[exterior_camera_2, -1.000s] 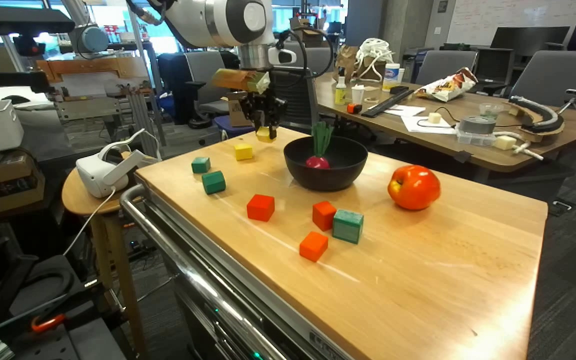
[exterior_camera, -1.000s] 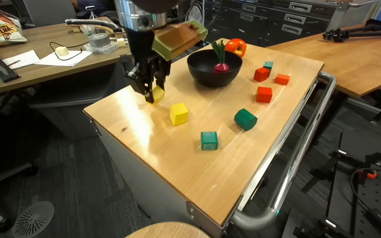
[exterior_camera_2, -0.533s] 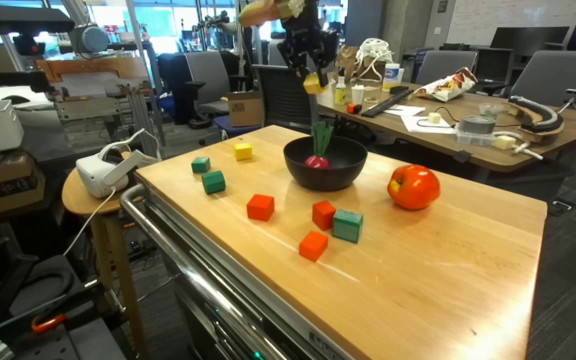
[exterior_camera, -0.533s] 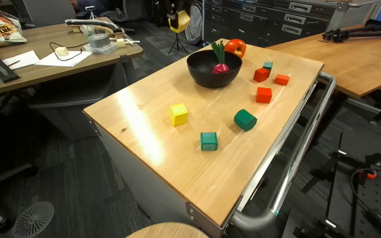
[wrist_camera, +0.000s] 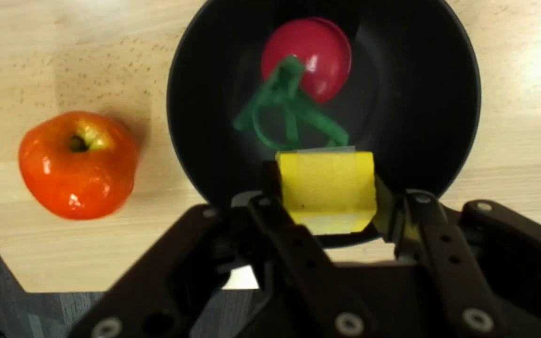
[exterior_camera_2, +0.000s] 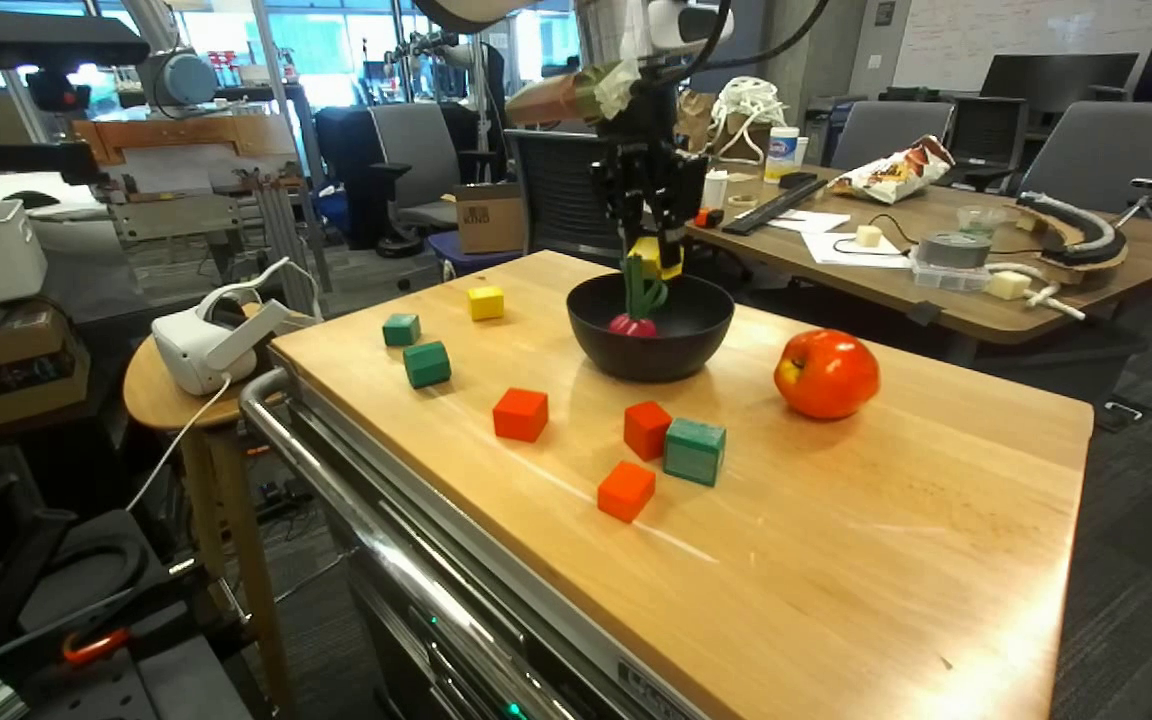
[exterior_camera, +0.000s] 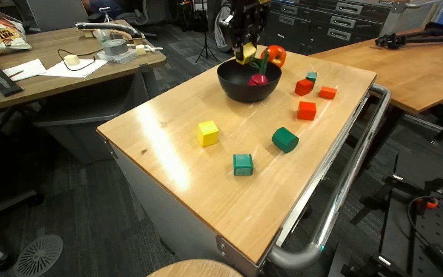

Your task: Put the red object and blocks into the bowl and then move the apple to the left side of the bowl

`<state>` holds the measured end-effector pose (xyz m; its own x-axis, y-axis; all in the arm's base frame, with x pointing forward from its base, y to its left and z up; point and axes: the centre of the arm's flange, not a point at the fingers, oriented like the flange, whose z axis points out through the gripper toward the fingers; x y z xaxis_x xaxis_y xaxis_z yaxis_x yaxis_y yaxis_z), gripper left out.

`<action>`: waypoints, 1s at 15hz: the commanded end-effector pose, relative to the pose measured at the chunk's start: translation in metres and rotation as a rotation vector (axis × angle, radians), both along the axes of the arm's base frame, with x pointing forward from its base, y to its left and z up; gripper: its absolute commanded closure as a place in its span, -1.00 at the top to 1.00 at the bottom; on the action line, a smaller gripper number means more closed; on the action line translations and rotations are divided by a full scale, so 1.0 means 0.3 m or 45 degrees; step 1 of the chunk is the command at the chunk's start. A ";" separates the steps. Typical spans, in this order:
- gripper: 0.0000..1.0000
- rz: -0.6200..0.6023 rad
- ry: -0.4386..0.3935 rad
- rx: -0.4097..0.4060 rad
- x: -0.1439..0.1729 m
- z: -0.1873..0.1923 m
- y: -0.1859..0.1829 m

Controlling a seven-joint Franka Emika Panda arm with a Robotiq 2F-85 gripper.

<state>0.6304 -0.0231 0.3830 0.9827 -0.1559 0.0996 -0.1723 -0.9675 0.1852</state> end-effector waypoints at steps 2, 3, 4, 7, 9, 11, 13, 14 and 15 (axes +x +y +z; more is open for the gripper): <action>-0.58 -0.068 -0.031 0.075 0.023 -0.104 0.019; -0.58 -0.074 -0.029 0.091 0.024 -0.119 0.024; 0.42 -0.076 -0.024 0.098 0.022 -0.125 0.030; 0.70 -0.019 -0.005 0.140 -0.011 -0.071 0.089; 0.99 0.029 -0.039 0.127 -0.041 0.003 0.161; 1.00 0.110 -0.055 0.258 -0.072 0.077 0.254; 1.00 0.157 -0.026 0.378 -0.084 0.099 0.354; 1.00 0.170 0.005 0.442 -0.090 0.098 0.397; 0.99 0.174 0.041 0.499 -0.093 0.078 0.446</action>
<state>0.6141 0.0856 0.4047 0.9929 -0.0800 0.0876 -0.0715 -0.9928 -0.0962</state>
